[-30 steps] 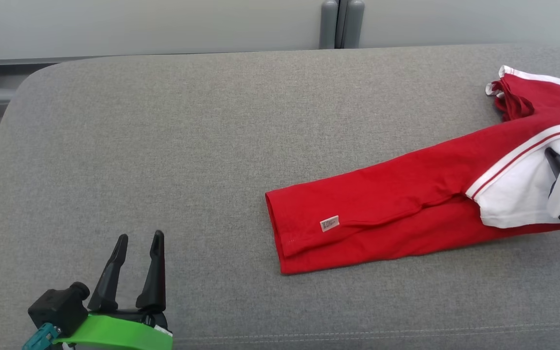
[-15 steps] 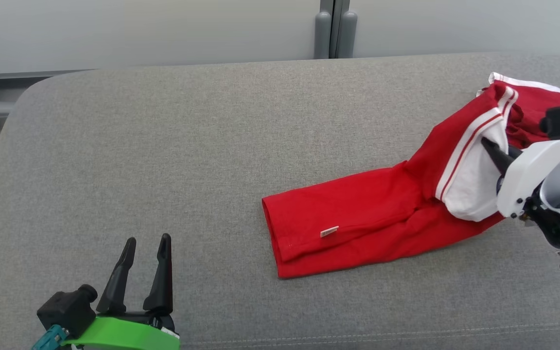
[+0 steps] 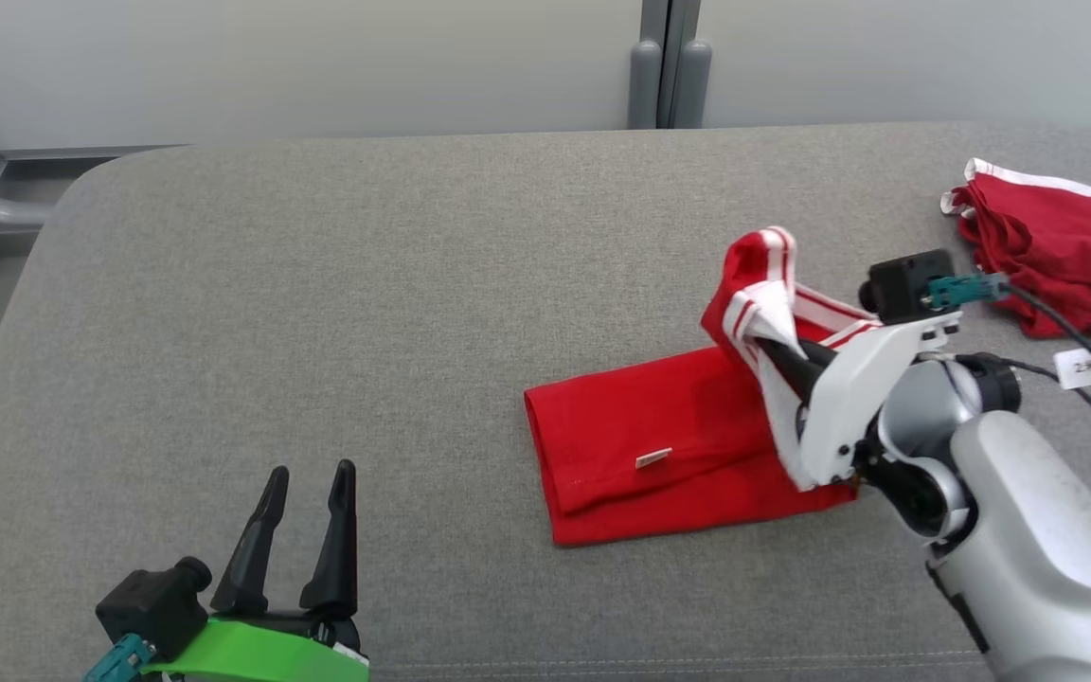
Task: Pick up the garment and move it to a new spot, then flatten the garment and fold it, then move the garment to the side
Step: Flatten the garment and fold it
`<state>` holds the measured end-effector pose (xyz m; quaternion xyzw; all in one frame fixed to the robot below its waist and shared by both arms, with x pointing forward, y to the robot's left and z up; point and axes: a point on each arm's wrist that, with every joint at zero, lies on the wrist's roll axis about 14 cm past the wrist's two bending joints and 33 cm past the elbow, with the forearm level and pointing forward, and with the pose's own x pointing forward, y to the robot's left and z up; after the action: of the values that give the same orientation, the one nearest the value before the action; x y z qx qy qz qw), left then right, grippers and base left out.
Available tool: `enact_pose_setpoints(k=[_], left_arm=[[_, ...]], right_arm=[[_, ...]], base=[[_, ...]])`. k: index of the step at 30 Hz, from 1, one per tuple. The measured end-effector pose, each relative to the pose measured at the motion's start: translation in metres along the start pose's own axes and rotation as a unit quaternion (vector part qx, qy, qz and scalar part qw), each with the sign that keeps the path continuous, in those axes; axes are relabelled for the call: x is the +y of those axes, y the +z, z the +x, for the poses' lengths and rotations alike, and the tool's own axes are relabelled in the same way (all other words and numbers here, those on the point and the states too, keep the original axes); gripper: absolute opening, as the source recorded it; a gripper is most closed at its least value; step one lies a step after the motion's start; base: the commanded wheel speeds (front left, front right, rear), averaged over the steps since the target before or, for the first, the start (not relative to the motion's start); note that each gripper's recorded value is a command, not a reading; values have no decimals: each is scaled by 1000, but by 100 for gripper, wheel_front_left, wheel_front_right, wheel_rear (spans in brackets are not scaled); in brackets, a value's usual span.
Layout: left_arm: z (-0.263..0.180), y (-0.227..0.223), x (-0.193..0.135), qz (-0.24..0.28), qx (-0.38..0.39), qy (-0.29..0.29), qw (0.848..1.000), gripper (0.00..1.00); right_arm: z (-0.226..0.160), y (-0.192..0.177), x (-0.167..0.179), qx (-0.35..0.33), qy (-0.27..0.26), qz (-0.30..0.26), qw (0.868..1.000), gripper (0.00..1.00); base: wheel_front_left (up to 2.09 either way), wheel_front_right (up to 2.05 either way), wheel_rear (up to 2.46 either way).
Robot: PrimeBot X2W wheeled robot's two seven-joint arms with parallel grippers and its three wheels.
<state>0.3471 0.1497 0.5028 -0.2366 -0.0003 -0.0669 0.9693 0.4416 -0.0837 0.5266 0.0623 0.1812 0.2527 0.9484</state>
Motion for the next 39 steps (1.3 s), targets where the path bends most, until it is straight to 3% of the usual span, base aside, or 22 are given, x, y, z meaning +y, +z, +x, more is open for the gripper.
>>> enact_pose_setpoints(k=[11,27,28,29,30,39], left_arm=[[-2,0,1,-3,-4,1,1000,100],[-11,-1,15,-6,-6,24,1000,100],[-12,0,15,-6,-7,25,1000,100],[-12,0,15,-6,-8,25,1000,100],[-12,0,15,-6,-8,25,1000,100],[-12,0,8,-6,-7,13,1000,100]], right_arm=[[47,-37,60,48,50,27,997,0],[77,-91,88,121,71,26,990,0],[77,-91,89,121,72,25,990,19],[77,-91,90,120,74,23,990,53],[77,-91,90,120,74,23,990,100],[73,-68,112,84,106,14,991,100]], base=[[0,0,0],[0,0,0],[0,0,0],[0,0,0],[0,0,0],[0,0,0]])
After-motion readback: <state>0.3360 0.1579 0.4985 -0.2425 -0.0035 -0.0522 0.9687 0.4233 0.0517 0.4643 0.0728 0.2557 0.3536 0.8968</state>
